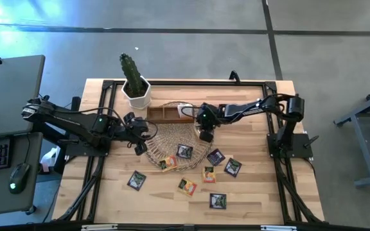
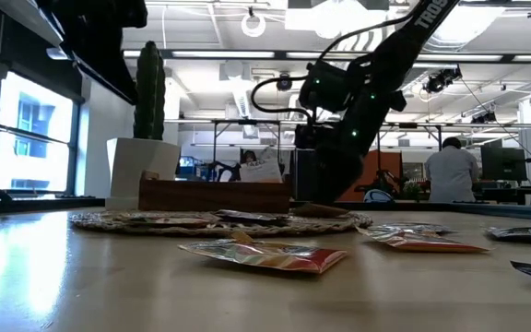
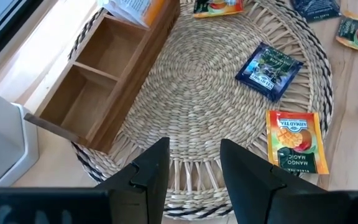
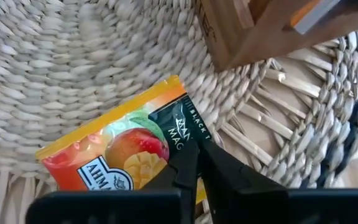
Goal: Pick & Place Tea
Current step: Put the orange tea bag into the middle section of the wooden organizer
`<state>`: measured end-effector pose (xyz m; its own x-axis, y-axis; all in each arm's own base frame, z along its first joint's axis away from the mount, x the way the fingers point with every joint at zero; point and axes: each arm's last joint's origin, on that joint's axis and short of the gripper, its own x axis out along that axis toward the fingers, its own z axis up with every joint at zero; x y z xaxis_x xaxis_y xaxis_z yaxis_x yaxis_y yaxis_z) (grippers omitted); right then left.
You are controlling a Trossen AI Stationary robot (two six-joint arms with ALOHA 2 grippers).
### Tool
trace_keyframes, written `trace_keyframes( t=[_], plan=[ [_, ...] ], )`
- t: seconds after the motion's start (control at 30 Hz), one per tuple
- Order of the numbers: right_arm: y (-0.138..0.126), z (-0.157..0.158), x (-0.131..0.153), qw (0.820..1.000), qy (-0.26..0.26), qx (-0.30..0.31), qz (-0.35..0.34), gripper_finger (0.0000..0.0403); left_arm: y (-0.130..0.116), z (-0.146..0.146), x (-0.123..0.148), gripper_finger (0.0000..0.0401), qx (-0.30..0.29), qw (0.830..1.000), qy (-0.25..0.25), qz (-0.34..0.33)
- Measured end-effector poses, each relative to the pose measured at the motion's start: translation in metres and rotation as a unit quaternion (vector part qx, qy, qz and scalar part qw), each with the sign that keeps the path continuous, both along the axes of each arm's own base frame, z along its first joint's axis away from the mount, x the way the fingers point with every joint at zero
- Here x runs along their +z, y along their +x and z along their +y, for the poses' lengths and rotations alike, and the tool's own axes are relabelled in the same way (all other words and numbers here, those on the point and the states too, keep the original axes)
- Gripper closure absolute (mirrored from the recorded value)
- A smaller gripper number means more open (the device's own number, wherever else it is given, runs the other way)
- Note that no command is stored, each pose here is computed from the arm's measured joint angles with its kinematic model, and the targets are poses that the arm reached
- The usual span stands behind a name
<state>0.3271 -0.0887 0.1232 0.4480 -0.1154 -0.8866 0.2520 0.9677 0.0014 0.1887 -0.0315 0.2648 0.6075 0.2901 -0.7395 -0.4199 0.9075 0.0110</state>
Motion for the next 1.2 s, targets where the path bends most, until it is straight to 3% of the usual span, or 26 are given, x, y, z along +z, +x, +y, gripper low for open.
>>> trace_keyframes(
  t=[0.13, 0.33, 0.67, 1.07, 1.2],
  plan=[
    [-0.003, 0.009, 0.012, 1.0, -0.012, 0.007, -0.003, 0.0399, 0.0, 0.0, 0.0, 0.0261, 0.004, 1.0, -0.003, 0.0],
    [0.003, 0.027, 0.038, 0.997, -0.027, 0.03, -0.066, 0.04, 0.0, 0.0, 0.0, 0.0261, 0.005, 1.0, -0.003, -0.001],
    [0.004, 0.044, 0.037, 0.995, -0.053, 0.067, -0.05, 0.039, 0.0, 0.0, 0.0, 0.0261, 0.006, 1.0, -0.003, -0.002],
    [-0.001, 0.032, 0.022, 0.997, -0.047, 0.055, -0.002, 0.0245, 0.0, 0.0, 0.0, 0.0261, 0.024, 0.999, -0.019, -0.01],
    [0.002, 0.026, 0.008, 0.998, -0.031, 0.048, 0.009, 0.0218, 0.0, 0.0, 0.0, 0.0261, 0.024, 0.999, -0.019, -0.01]
  ],
)
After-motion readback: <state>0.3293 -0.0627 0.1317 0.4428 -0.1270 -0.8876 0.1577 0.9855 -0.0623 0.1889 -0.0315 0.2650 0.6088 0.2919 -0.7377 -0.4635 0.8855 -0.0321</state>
